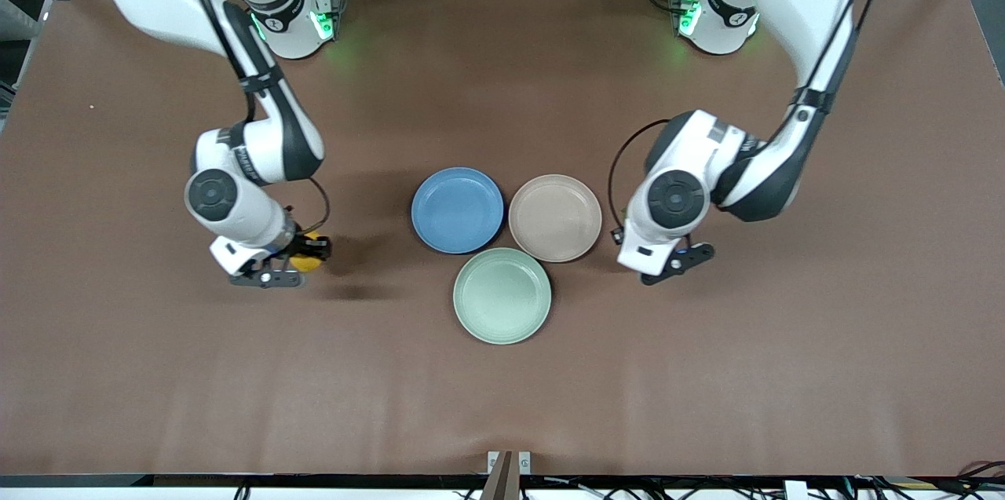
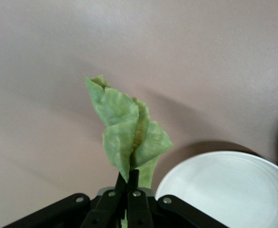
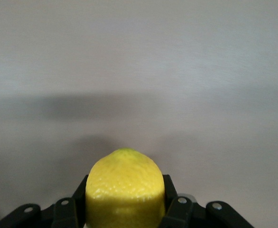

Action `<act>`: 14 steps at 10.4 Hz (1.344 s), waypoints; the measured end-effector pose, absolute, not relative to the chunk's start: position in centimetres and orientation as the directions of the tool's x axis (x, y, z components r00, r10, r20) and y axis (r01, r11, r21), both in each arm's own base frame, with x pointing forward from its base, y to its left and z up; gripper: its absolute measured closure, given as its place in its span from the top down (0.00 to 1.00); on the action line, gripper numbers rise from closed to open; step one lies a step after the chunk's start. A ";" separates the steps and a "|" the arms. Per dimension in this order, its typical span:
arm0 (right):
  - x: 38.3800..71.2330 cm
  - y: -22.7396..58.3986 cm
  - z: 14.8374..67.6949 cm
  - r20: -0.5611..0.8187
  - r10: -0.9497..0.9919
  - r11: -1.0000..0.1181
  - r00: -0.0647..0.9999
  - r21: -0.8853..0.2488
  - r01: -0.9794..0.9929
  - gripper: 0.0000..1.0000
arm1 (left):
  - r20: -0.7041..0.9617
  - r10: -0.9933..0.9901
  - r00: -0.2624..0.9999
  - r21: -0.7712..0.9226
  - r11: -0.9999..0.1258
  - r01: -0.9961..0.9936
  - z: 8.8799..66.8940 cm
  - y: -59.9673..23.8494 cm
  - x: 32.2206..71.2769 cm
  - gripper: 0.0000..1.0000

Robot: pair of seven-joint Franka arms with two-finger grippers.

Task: Place lemon and lettuce in plates
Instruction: 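Carry the lettuce toward the beige plate while the right gripper carries the lemon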

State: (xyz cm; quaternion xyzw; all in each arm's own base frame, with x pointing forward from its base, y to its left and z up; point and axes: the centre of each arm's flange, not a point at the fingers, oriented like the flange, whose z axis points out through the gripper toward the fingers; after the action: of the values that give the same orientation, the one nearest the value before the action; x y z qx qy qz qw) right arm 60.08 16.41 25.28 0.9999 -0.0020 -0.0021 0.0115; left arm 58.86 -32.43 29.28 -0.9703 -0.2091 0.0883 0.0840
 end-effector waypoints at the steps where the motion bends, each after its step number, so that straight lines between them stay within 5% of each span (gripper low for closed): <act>1: 59.8 18.7 25.7 0.006 0.015 -1.000 1.000 0.020 0.015 0.61 | -0.134 0.446 0.885 -0.205 -0.886 0.415 28.4 -33.8 58.5 0.02; 8: 52.5 35.0 26.0 -0.010 0.025 -0.999 1.000 -0.024 0.025 0.61 | -0.099 0.590 0.801 -0.204 -0.800 0.564 24.8 -41.4 54.5 0.04; 14: 49.1 39.5 20.5 -0.061 -0.021 -1.000 0.998 -0.004 -0.022 0.61 | -0.087 0.633 0.769 -0.154 -0.771 0.617 25.4 -41.3 56.5 0.78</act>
State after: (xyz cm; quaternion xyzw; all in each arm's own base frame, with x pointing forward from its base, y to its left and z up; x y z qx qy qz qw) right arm 49.14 39.48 20.55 0.9995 -0.0107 -0.0303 -0.0023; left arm 56.50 -41.25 25.43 -0.9387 -0.3330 0.0672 0.0584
